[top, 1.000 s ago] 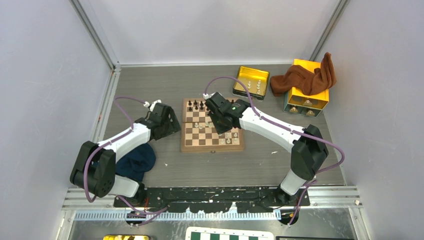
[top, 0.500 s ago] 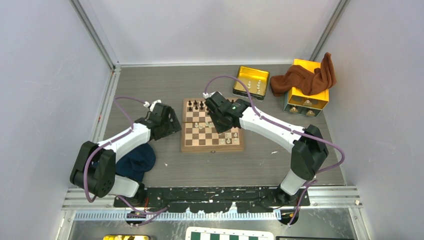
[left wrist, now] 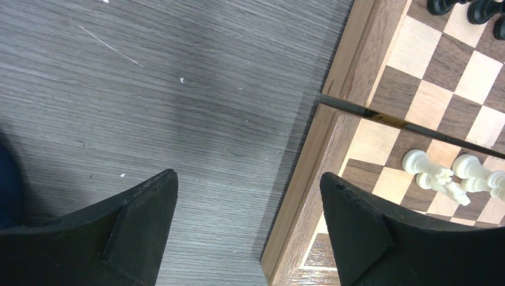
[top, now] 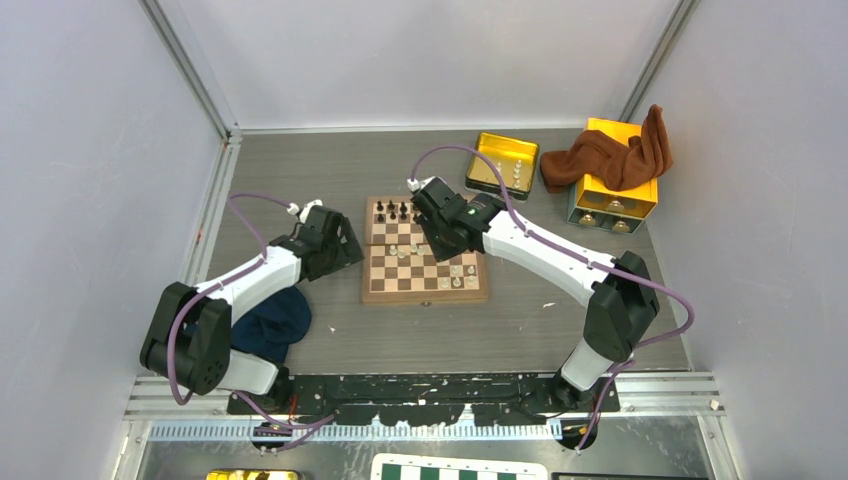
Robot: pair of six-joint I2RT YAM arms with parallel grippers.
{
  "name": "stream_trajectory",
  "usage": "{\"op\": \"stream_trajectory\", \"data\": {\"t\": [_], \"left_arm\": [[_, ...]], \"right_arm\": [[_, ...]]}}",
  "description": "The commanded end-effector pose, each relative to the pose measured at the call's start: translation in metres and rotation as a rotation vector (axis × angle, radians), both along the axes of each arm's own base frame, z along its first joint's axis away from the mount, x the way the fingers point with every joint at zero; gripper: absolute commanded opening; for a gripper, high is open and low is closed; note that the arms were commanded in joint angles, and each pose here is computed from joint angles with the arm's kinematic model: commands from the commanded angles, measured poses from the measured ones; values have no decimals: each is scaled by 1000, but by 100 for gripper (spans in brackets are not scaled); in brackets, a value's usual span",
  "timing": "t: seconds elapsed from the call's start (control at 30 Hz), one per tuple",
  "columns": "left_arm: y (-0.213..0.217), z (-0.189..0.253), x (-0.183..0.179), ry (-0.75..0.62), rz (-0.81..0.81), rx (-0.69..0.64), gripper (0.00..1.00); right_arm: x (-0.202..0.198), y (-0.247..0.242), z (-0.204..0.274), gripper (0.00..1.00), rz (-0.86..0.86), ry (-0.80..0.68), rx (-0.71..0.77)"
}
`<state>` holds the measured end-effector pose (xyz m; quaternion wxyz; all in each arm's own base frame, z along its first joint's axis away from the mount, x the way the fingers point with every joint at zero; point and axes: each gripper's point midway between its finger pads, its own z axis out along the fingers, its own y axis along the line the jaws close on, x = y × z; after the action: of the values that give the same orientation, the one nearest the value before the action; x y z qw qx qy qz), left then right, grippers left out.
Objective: Set up the chess pieces on the board
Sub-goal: Place the chess piece on the chessboard.
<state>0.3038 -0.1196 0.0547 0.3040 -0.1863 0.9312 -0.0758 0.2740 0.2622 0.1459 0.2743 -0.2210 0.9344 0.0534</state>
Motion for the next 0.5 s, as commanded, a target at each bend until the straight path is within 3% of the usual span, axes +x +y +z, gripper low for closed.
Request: {"op": "stream_trajectory", "data": {"t": [0.0, 0.07, 0.13, 0.47], "left_arm": [[0, 16, 17, -64, 22, -9, 91], [-1, 16, 18, -60, 20, -7, 91], [-1, 16, 19, -59, 21, -6, 99], [-1, 11, 20, -51, 28, -3, 100]], "right_arm": [[4, 8, 22, 3, 16, -32, 56], [1, 11, 19, 3, 27, -15, 60], [-1, 15, 15, 3, 36, 6, 69], [-14, 34, -3, 3, 91, 63, 76]]}}
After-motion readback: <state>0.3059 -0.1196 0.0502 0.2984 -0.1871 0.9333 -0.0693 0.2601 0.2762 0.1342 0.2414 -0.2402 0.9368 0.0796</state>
